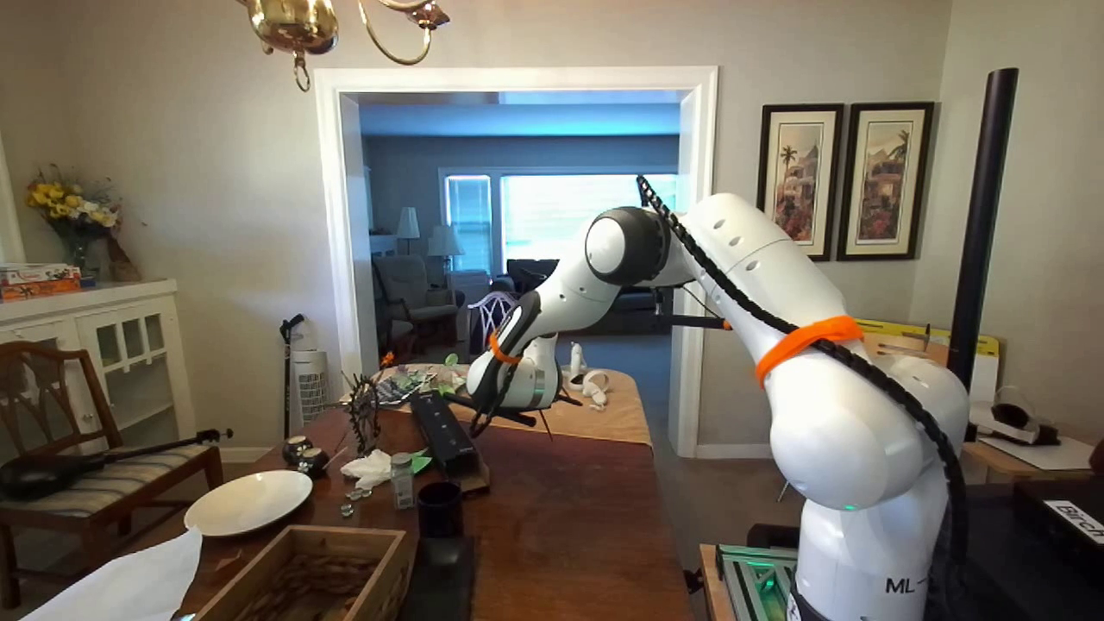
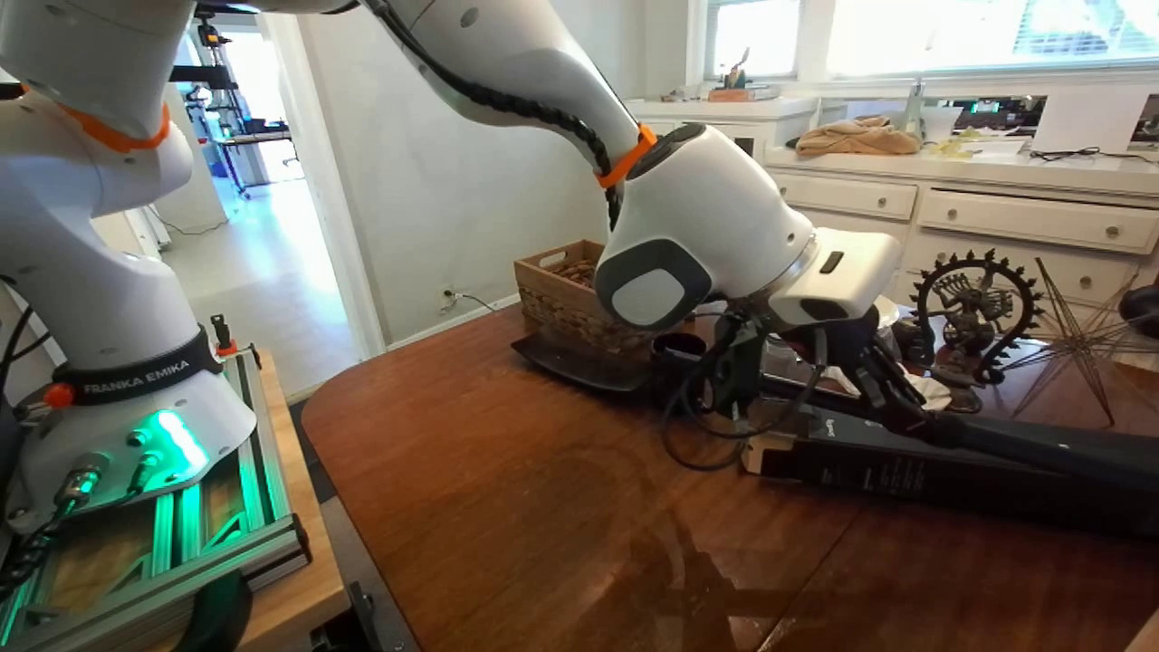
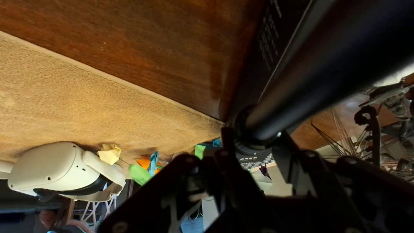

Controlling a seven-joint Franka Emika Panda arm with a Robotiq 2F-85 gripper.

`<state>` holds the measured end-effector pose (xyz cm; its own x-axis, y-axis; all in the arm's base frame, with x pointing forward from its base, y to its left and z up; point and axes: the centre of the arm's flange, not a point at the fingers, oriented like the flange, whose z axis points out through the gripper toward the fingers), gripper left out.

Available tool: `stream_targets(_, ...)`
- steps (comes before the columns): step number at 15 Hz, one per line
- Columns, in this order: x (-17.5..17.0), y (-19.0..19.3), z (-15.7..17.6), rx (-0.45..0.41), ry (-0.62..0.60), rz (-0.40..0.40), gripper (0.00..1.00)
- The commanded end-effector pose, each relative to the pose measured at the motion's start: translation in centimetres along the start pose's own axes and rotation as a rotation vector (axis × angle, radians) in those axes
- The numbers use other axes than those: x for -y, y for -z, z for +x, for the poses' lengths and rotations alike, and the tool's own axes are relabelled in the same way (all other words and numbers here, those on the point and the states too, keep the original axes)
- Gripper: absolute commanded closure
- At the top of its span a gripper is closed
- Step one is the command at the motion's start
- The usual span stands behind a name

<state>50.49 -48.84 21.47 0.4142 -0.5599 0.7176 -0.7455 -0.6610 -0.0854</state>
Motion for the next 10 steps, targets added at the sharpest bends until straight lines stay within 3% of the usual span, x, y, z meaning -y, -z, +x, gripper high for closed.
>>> stream_targets(1,0.1,0.1,-0.1,-0.049,0.031,0.009,0.9)
stream_targets(10,0.8,-1.5,0.2,-0.059,0.058,0.02,0.9)
